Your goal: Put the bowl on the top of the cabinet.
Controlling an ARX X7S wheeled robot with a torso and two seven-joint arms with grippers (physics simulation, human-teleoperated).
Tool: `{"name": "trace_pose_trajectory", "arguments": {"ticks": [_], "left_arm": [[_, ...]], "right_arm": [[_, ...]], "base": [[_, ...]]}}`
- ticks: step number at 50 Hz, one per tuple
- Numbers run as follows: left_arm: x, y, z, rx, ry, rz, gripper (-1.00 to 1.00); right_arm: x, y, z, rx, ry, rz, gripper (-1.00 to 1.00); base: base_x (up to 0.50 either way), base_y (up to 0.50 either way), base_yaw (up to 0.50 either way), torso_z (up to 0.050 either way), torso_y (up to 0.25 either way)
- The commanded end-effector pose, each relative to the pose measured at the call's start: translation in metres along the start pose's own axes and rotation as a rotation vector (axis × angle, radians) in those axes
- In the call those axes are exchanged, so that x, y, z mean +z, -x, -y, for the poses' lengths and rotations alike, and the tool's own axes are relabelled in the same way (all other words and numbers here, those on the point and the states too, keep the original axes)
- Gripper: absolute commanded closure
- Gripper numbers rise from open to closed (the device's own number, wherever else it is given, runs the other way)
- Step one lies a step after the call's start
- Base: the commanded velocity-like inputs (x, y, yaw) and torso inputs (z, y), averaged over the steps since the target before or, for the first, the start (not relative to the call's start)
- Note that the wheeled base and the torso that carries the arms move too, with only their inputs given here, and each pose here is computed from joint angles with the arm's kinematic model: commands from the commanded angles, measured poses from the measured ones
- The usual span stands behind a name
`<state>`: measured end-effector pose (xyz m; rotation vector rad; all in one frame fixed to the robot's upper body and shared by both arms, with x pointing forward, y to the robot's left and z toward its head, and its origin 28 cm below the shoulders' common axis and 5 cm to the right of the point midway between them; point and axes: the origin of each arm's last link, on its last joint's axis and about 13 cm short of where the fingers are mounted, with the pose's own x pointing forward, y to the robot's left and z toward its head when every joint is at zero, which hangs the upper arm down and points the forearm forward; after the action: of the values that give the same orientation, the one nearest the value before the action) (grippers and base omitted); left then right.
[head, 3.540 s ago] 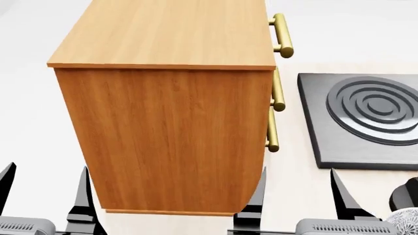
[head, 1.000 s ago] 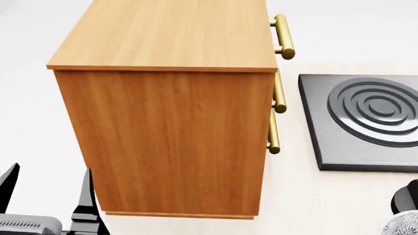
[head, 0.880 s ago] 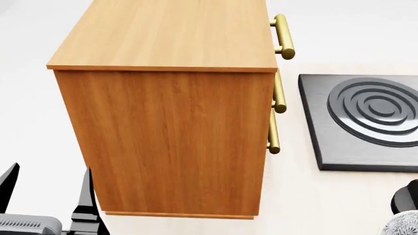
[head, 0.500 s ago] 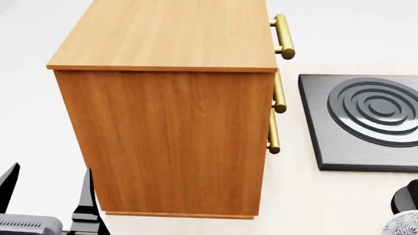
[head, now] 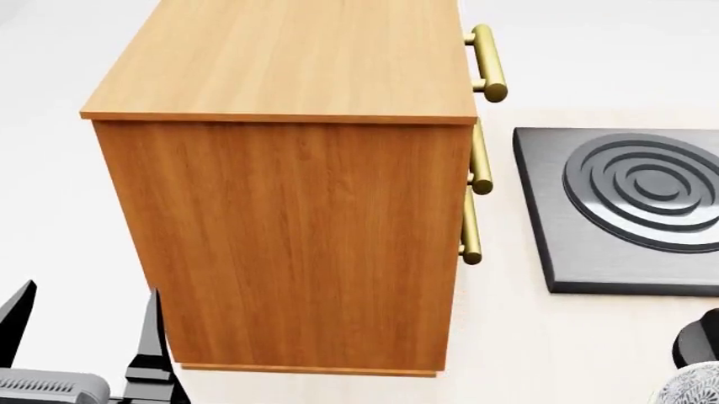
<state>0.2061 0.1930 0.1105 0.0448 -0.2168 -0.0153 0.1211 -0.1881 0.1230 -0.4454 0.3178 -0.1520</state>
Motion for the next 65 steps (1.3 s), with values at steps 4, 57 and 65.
{"name": "trace_pose_trajectory", "arguments": {"ticks": [4, 57, 65], "left_arm": [[0.0, 0.0, 0.0, 0.0, -0.001, 0.0, -1.0], [-0.001, 0.0, 0.001, 0.0, 0.0, -0.001, -1.0], [-0.001, 0.0, 0.001, 0.0, -0.001, -0.002, -1.0]], "right_arm": [[-0.006, -0.003, -0.002, 0.013, 0.009, -0.025, -1.0], [-0.013, -0.014, -0.004, 0.016, 0.007, -0.049, -1.0], [-0.012, -0.015, -0.005, 0.019, 0.008, -0.052, -1.0]], "base": [[0.0, 0.0, 0.0, 0.0, 0.0], [0.0, 0.0, 0.0, 0.0, 0.0], [0.0, 0.0, 0.0, 0.0, 0.0]]}}
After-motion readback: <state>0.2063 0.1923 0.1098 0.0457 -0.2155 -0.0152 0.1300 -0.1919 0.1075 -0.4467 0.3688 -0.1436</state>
